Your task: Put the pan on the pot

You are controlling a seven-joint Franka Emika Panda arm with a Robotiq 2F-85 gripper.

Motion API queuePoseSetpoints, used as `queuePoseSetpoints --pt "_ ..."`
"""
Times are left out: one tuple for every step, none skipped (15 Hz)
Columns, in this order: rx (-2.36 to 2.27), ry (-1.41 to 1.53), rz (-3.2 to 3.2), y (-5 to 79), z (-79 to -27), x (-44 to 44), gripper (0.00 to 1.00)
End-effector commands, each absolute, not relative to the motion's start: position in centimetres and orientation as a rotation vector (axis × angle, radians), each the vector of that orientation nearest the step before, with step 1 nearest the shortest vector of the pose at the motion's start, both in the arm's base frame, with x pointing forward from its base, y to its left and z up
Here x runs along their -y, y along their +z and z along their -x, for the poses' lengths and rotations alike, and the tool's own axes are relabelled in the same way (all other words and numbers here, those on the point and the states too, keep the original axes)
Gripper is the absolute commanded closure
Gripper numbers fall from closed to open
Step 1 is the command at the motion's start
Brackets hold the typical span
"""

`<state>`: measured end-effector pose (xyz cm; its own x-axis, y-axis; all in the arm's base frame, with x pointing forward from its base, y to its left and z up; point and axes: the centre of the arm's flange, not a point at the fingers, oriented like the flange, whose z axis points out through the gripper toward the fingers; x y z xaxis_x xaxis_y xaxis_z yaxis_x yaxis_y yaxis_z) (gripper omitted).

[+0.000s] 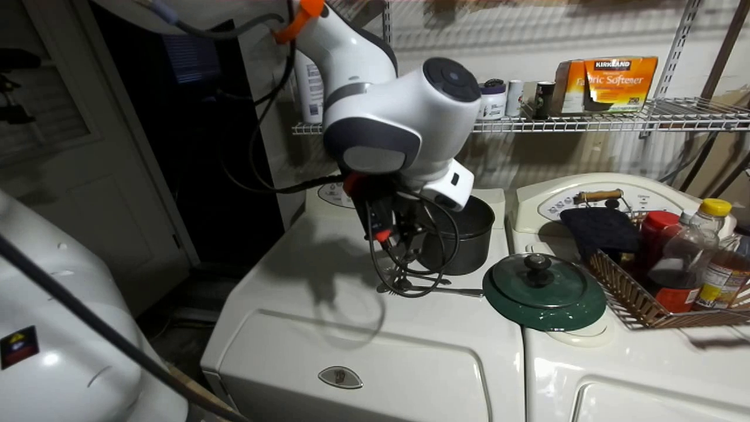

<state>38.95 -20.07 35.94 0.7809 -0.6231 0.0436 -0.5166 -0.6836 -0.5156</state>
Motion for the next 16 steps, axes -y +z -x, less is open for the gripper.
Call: queuePoseSetpoints --pt "-0.784 -0.340 2.650 40.9 -36.4 16.4 0.00" --pt "-0.739 -0.354 2.699 41.7 -36.4 15.3 0.00" --pt "-0.688 -0.368 2.744 42.9 -36.2 14.2 0.00" --pt "-0.652 -0.384 2.797 44.0 -36.1 12.9 0.00" --pt "-0.623 -0.411 2.859 45.1 -36.0 11.6 0.00" --pt "-0.595 -0.436 2.927 46.4 -35.8 10.4 0.00" --pt "-0.561 -0.469 2.985 47.5 -35.7 9.0 0.00" --pt "-0.554 -0.519 3.042 48.4 -35.5 7.6 0.00" --pt "-0.545 -0.564 3.093 49.7 -35.3 6.3 0.00" --pt "-0.509 -0.628 3.135 50.0 -34.9 4.9 0.00" --pt "-0.443 -0.702 3.163 50.7 -34.7 3.6 0.00" --pt "-0.366 -0.775 3.172 51.1 -34.2 2.0 0.00" --pt "-0.432 -0.664 3.137 50.4 -36.3 4.5 0.00" --pt "-0.414 -0.688 3.140 50.8 -36.0 3.6 0.00" --pt "-0.411 -0.694 3.136 51.0 -35.9 3.5 0.00" --pt "-0.421 -0.688 3.131 50.9 -35.9 3.8 0.00"
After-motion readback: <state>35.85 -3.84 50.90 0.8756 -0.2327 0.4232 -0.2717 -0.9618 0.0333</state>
